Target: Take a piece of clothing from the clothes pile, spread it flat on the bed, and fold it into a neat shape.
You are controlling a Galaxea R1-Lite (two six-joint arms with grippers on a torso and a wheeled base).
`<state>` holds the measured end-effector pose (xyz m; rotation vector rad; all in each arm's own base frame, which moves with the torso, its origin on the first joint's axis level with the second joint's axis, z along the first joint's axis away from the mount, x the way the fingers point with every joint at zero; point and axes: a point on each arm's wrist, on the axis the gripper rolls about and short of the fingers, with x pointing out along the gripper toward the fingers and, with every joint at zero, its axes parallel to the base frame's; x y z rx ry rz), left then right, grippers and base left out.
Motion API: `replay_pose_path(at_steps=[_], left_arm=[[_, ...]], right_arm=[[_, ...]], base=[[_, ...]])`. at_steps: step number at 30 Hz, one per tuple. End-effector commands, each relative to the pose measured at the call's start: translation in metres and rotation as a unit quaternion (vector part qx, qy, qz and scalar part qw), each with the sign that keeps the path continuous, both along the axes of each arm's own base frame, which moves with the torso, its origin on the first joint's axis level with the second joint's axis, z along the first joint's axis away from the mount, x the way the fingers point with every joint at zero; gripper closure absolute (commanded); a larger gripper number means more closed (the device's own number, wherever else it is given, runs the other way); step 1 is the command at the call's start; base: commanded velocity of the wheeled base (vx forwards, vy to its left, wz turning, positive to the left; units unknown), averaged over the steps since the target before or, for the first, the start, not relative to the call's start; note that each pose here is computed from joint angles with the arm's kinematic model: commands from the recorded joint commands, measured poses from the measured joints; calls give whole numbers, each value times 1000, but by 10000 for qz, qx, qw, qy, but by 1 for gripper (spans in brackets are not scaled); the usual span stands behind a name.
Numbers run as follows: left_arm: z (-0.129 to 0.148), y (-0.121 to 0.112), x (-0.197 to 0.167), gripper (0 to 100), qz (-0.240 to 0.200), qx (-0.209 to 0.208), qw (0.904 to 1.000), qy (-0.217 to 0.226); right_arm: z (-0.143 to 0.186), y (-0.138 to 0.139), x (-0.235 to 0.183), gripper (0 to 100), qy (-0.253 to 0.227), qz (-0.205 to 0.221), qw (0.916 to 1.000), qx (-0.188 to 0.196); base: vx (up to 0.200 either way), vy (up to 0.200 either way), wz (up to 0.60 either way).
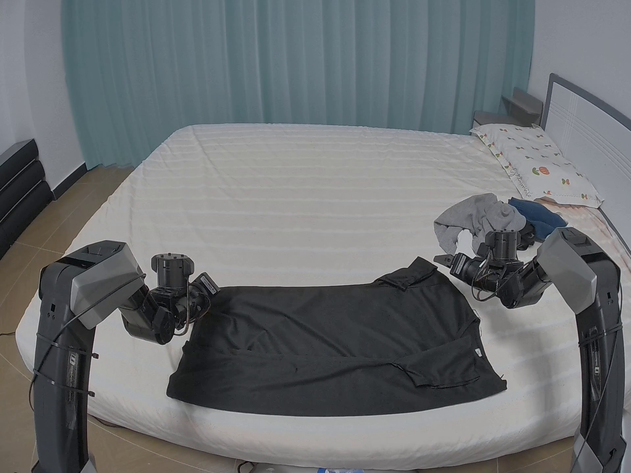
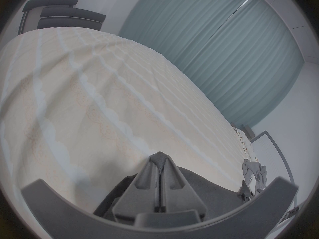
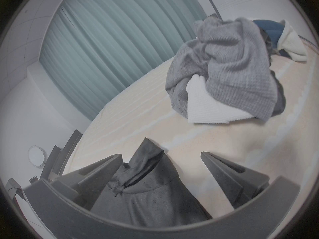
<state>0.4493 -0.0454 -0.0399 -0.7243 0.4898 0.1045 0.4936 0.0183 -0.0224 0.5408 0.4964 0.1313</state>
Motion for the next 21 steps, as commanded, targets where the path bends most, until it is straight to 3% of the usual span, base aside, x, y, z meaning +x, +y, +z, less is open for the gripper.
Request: replay_pose_path(at_steps=[1, 9, 10, 21], left_arm=[[2, 0, 0, 100, 3, -3, 10000, -14], [-1, 2, 0, 100, 26, -1, 10000, 1], [-1, 2, 0, 100, 26, -1, 10000, 1], [0, 2, 0, 100, 26, -2, 10000, -6]], right_arm=[[-19, 4, 7, 0, 39, 152, 9999, 14], [-28, 14, 7, 0, 94, 323, 9994, -11], [-28, 14, 7, 100, 102, 323, 9994, -11], [-14, 7, 7, 100, -159, 238, 9996, -46]], base=[[0, 0, 0], [0, 0, 0], [0, 0, 0], [0, 0, 0]])
